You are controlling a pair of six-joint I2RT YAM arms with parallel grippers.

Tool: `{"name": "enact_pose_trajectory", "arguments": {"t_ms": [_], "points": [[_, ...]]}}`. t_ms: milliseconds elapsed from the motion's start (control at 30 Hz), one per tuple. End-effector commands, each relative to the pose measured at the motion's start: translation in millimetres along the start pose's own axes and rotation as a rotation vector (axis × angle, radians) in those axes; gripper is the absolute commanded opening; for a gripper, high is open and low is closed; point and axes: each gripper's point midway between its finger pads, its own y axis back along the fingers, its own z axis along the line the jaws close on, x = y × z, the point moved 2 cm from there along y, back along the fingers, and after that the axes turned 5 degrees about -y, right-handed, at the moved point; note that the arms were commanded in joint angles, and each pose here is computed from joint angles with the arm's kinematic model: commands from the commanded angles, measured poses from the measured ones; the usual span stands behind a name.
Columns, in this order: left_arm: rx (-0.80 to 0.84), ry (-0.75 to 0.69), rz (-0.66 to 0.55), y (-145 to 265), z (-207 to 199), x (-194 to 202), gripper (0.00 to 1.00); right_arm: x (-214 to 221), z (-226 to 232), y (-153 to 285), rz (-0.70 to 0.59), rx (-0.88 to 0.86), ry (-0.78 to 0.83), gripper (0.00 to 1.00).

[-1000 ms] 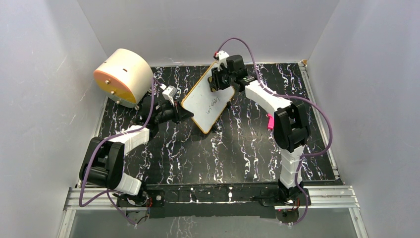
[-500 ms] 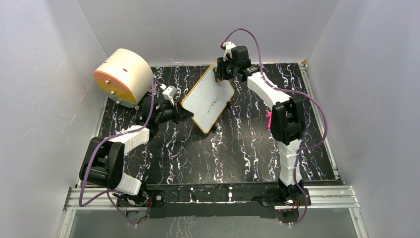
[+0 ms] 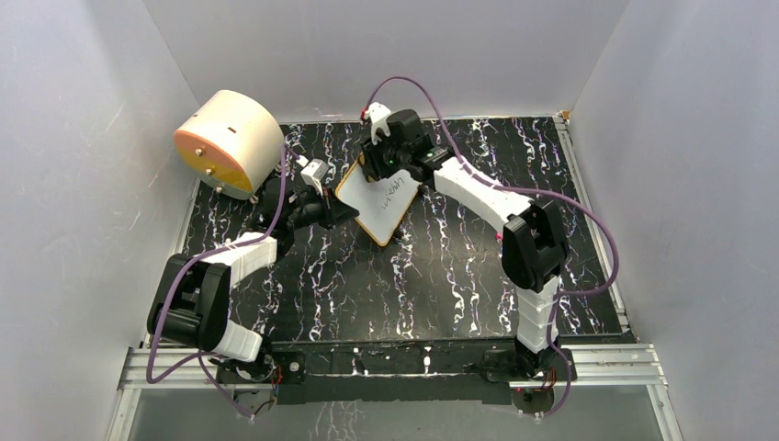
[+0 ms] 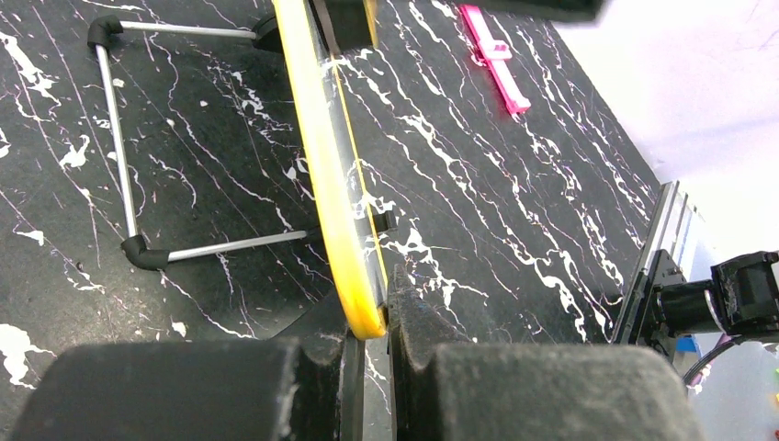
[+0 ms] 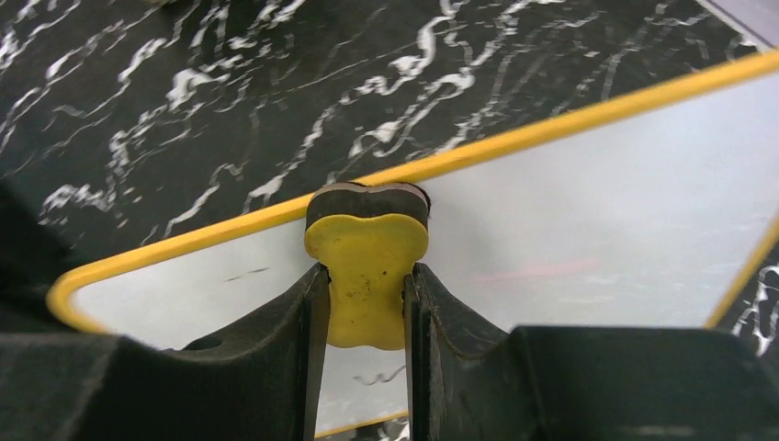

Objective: Erase the whiteboard

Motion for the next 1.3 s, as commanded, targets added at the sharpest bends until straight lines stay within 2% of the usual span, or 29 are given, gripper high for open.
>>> {"name": "enact_pose_trajectory", "arguments": {"t_ms": [0, 267, 433, 567, 867, 1067, 1267], "points": [[0.128, -0.032, 0.105, -0.2, -22.7, 27.6, 0.0, 6.7, 68.3, 7.2, 0.002, -0.175, 0.087, 0.18], [0.129, -0.032, 0.1, -0.5, -23.5, 25.9, 0.0, 55.6, 74.9, 16.2, 0.049, -0.209, 0.062, 0.18], [0.127, -0.032, 0.1, -0.7, -23.7, 24.7, 0.0, 93.5, 63.3, 11.5, 0.09, -0.168, 0.047, 0.17], [0.121, -0.03, 0.101, 0.2, -23.3, 25.0, 0.0, 81.7, 53.7, 10.9, 0.056, -0.108, 0.045, 0.16], [0.109, -0.025, 0.103, 0.8, -22.8, 23.3, 0.0, 26.0, 9.1, 27.7, -0.136, 0.052, -0.027, 0.18], [0.104, -0.02, 0.105, 0.4, -21.9, 23.5, 0.0, 42.7, -8.6, 18.8, -0.144, 0.107, 0.017, 0.18], [0.088, 0.008, 0.103, -1.8, -20.6, 18.7, 0.0, 66.3, 5.2, 20.4, -0.145, 0.005, 0.023, 0.18]]}}
